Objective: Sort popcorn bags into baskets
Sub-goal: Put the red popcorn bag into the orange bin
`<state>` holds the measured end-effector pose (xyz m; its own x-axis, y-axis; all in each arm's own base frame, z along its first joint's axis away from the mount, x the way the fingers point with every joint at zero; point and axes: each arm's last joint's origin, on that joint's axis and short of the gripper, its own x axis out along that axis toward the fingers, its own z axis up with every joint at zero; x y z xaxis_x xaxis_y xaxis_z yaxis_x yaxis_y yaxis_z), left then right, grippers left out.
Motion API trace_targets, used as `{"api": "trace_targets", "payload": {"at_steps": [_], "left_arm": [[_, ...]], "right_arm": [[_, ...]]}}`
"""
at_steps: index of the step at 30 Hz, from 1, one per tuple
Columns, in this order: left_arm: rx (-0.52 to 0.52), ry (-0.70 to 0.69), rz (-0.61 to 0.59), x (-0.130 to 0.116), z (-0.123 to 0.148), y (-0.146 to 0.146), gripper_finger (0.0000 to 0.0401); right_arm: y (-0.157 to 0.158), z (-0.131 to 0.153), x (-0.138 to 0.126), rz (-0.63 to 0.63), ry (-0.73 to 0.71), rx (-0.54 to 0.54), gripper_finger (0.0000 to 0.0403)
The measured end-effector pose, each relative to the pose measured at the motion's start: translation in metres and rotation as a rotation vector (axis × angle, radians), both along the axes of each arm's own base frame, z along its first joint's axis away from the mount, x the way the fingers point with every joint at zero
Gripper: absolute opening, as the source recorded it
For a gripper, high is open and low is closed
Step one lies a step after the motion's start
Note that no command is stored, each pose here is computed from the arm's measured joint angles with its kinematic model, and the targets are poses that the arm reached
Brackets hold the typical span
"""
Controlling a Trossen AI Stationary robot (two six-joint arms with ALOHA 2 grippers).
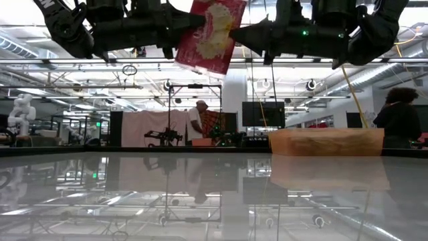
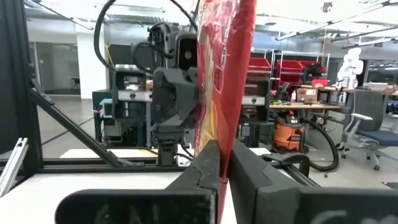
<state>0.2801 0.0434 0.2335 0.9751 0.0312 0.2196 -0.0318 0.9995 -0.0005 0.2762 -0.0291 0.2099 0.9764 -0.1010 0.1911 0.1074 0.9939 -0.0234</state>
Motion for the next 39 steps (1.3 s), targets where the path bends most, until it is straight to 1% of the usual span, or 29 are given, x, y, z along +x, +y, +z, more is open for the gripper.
{"api": "trace_targets", "payload": {"at_steps": [3, 6, 8, 11, 15, 18, 21, 26, 29, 32, 35, 39], "left_arm": [[-0.009, -0.002, 0.051, 0.000, 0.000, 0.001, 0.0171], [-0.027, 0.004, 0.126, 0.000, -0.001, 0.004, 0.0212], [-0.044, 0.011, 0.198, 0.000, -0.002, 0.006, 0.0234], [-0.067, 0.003, 0.306, -0.001, -0.001, 0.009, 0.0258], [-0.072, 0.033, 0.331, -0.001, -0.004, 0.010, 0.0275], [-0.075, 0.058, 0.330, -0.001, -0.007, 0.010, 0.0277], [-0.088, 0.084, 0.329, 0.000, -0.009, 0.010, 0.0270], [-0.105, 0.117, 0.327, 0.000, -0.013, 0.010, 0.0251], [-0.117, 0.129, 0.322, 0.000, -0.014, 0.009, 0.0240], [-0.147, 0.144, 0.306, 0.001, -0.016, 0.008, 0.0231], [-0.157, 0.155, 0.279, 0.001, -0.017, 0.006, 0.0223], [-0.161, 0.159, 0.260, 0.002, -0.018, 0.003, 0.0213]], "right_arm": [[-0.003, 0.004, -0.003, -0.010, 0.011, 0.002, 0.0005], [-0.008, 0.008, -0.009, -0.034, 0.080, 0.000, 0.0006], [-0.013, 0.012, -0.016, -0.055, 0.127, 0.005, 0.0005], [-0.019, 0.019, -0.029, -0.088, 0.205, 0.020, 0.0005], [-0.029, 0.030, -0.051, -0.143, 0.276, 0.036, 0.0005], [-0.040, 0.038, -0.070, -0.209, 0.304, 0.044, 0.0005], [-0.053, 0.043, -0.088, -0.213, 0.335, 0.021, 0.0006], [-0.082, 0.053, -0.113, -0.274, 0.401, 0.080, 0.0006], [-0.102, 0.055, -0.127, -0.311, 0.458, 0.148, 0.0006], [-0.119, 0.051, -0.143, -0.316, 0.496, 0.278, 0.0006], [-0.134, 0.045, -0.158, -0.290, 0.486, 0.408, 0.0006], [-0.148, 0.039, -0.174, -0.289, 0.459, 0.512, 0.0006]]}}
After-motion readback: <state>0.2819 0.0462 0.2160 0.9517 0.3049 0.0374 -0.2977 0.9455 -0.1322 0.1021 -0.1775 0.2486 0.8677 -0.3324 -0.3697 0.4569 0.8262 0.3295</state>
